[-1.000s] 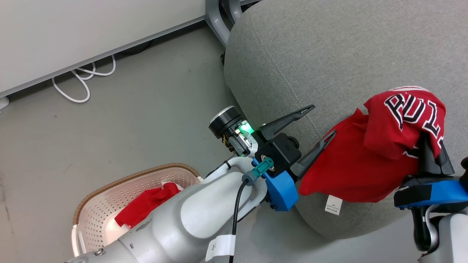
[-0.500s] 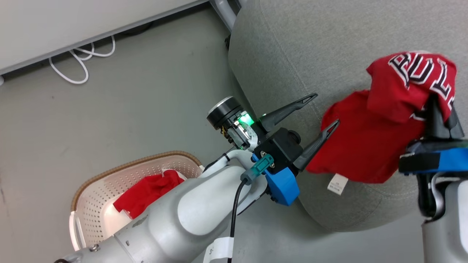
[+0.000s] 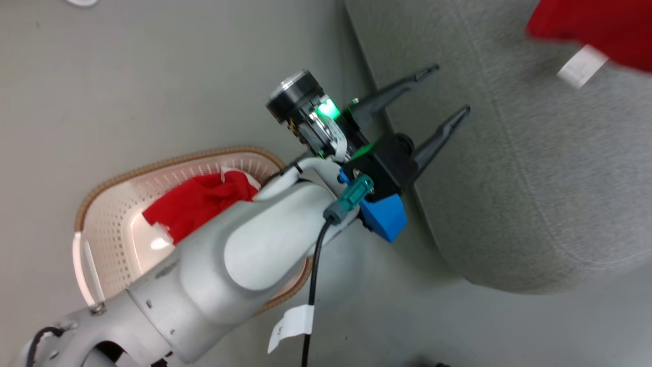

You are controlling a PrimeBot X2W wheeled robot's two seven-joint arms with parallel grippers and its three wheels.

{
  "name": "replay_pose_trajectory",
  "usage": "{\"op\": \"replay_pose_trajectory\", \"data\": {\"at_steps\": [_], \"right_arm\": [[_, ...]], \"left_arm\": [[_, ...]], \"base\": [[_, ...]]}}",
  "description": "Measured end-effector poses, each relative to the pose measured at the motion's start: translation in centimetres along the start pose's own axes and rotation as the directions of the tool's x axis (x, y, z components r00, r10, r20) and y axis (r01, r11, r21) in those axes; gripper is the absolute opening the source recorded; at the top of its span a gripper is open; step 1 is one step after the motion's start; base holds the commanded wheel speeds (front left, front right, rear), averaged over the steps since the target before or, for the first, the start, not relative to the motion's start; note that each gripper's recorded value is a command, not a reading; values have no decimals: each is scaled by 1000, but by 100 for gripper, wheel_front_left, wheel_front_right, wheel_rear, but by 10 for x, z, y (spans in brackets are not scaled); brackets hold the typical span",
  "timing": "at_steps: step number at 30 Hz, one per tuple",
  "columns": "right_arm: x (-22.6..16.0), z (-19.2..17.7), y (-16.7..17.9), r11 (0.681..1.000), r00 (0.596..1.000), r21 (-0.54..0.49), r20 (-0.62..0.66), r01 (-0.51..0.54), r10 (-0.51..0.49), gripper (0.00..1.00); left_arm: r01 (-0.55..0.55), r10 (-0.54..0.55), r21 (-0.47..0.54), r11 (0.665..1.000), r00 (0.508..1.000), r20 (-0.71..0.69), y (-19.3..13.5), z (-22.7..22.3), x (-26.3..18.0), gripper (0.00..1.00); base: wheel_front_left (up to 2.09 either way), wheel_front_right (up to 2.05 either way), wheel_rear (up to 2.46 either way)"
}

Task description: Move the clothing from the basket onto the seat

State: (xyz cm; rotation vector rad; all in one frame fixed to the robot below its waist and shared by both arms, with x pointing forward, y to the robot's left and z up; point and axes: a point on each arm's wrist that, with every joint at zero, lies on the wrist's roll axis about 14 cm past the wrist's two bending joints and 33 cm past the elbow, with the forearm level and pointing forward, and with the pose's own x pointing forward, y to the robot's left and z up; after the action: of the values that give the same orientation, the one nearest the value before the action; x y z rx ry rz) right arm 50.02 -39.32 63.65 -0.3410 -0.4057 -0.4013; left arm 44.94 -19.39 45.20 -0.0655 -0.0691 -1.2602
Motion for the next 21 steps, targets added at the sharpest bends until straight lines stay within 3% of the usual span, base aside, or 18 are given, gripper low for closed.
{"op": "replay_pose_trajectory", "data": {"at_steps": [8, 15, 21], "right_arm": [[47, -17, -34, 992, 993, -65, 51, 106, -102, 0], [39, -90, -42, 983, 984, -132, -110, 126, -141, 0], [11, -151, -32, 984, 951, -138, -270, 115, -149, 0]], "left_arm": [[-49, 48, -32, 998, 999, -24, 34, -46, -8, 100], [-81, 78, -64, 995, 996, -50, 48, -78, -17, 100], [-91, 85, -84, 992, 994, -72, 50, -96, -22, 100]], "base": [[0, 0, 0], [0, 0, 0], [0, 0, 0]]}}
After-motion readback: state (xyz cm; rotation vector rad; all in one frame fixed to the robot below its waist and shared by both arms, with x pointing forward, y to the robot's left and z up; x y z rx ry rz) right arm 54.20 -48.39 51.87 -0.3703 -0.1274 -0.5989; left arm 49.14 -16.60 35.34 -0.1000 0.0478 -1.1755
